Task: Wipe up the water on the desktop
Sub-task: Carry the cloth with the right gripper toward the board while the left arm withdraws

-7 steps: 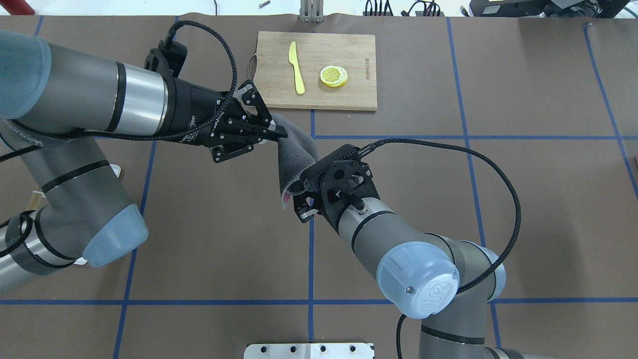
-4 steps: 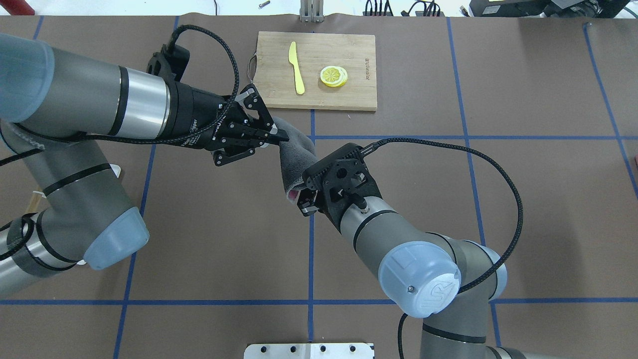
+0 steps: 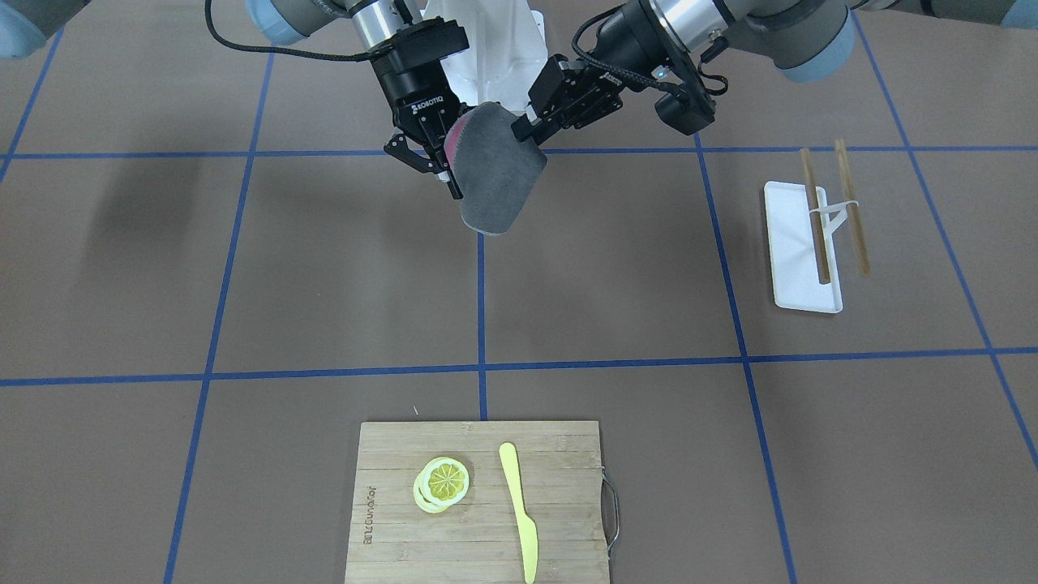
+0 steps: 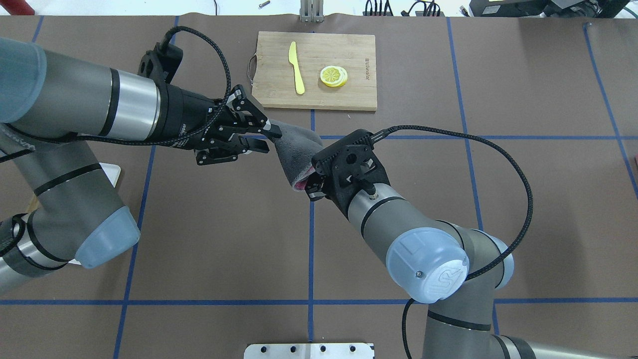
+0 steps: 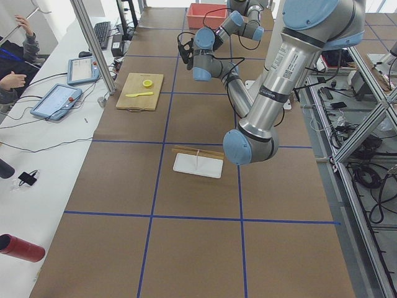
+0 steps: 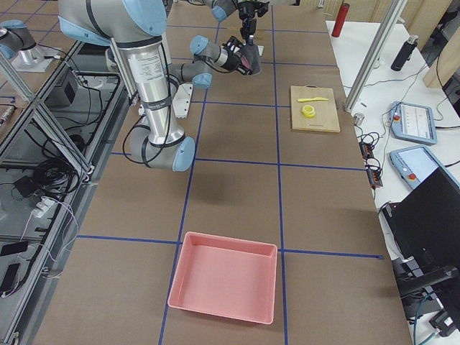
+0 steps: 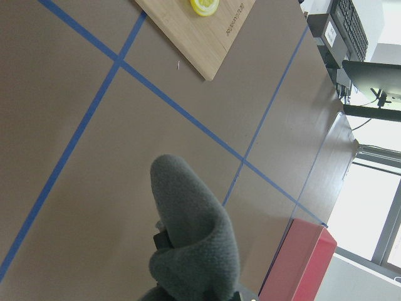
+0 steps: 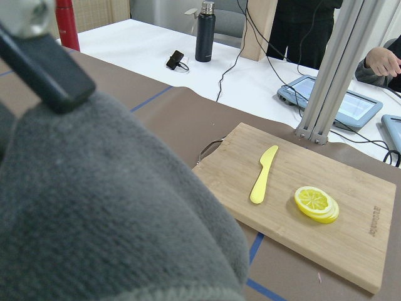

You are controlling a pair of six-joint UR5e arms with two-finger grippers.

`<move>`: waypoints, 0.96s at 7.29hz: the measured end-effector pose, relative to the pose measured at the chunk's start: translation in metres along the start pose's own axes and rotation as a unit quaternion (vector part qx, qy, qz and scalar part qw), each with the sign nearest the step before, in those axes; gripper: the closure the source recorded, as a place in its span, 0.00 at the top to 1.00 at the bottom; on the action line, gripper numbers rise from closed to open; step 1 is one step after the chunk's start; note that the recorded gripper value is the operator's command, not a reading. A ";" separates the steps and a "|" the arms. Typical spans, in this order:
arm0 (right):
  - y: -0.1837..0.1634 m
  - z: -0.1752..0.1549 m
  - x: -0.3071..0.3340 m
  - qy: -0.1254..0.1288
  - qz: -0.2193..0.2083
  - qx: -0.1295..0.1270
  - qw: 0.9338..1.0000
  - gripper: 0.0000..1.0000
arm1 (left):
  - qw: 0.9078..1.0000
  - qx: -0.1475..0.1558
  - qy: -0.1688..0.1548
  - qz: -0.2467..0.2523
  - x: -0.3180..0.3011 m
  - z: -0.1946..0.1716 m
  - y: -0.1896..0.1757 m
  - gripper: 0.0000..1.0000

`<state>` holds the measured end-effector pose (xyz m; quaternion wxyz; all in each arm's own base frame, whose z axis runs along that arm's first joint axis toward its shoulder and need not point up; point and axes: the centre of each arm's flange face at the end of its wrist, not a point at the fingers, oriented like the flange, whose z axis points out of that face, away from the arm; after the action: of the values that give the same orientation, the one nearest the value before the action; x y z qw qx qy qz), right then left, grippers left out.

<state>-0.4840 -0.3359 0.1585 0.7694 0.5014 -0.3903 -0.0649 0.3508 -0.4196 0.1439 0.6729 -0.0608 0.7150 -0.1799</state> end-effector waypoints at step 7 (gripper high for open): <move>-0.030 0.018 0.117 0.088 0.002 0.001 0.996 0.00 | 0.954 0.054 -0.156 0.250 -0.119 -0.133 -0.148 0.99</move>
<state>-0.4069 -0.4212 0.2000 0.8005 0.5048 -0.3226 -0.0185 0.2077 -0.4948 0.3099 0.8017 0.1288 0.5828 -0.0322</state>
